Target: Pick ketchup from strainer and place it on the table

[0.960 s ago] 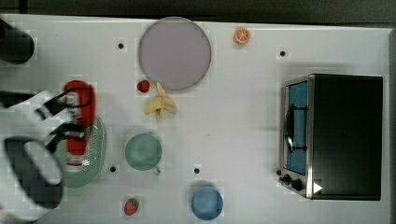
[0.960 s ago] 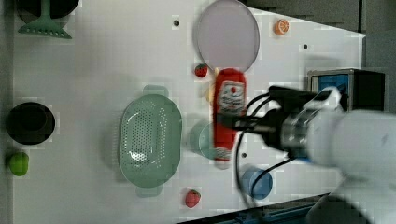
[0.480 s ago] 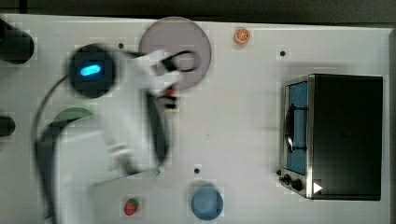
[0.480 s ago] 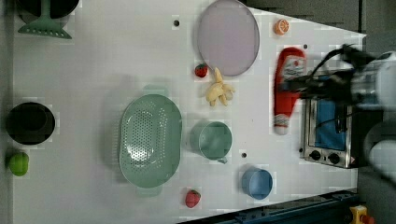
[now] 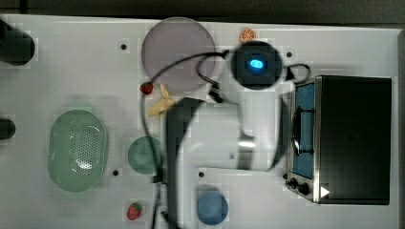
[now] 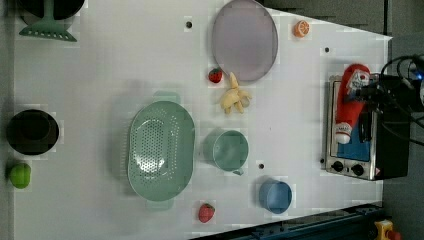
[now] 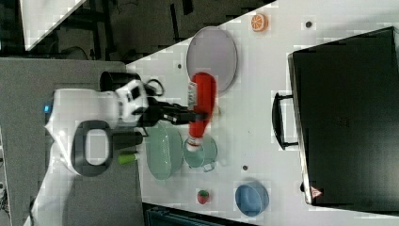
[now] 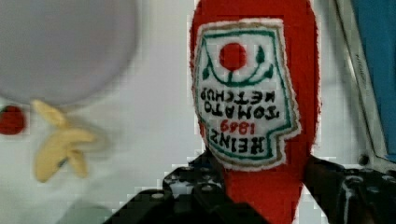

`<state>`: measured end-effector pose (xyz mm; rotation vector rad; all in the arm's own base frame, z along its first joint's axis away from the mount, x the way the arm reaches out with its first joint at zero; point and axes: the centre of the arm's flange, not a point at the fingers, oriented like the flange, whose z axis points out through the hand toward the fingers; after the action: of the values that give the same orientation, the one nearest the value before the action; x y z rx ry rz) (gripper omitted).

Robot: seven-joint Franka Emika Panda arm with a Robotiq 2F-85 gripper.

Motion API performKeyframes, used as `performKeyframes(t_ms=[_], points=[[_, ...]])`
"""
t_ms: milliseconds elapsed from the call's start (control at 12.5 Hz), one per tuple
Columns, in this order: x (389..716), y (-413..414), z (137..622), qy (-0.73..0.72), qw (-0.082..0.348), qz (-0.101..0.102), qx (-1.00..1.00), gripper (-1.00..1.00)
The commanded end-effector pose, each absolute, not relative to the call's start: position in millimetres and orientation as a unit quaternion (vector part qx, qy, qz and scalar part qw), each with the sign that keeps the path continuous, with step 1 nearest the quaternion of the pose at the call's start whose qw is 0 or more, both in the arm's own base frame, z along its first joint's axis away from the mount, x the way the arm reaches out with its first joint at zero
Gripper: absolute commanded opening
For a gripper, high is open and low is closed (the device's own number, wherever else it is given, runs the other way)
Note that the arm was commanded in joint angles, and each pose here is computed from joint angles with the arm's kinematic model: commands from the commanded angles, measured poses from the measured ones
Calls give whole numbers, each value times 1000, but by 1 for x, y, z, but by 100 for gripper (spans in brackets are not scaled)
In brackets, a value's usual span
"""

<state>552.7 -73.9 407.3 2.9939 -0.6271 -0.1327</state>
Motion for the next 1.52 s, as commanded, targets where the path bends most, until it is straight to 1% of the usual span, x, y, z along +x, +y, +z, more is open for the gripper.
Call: performKeyframes(t_ms=[80, 320, 640, 800, 880, 960, 1120, 1200, 1280, 1440, 1520], points=[[543, -57, 388, -163, 35, -49, 985, 13], [521, -56, 340, -162, 33, -56, 985, 13], [500, -48, 273, -156, 21, -32, 987, 13], [499, -45, 246, -153, 15, -30, 988, 13], [500, -44, 235, -152, 13, -31, 988, 19], [501, -42, 228, -151, 10, -28, 988, 39], [503, -41, 227, -149, 9, -22, 988, 83], [507, -41, 236, -151, 9, -13, 988, 100], [513, -41, 252, -155, 10, -2, 988, 100], [531, -40, 299, -182, 14, 18, 983, 100], [539, -39, 325, -211, 17, 18, 977, 100]])
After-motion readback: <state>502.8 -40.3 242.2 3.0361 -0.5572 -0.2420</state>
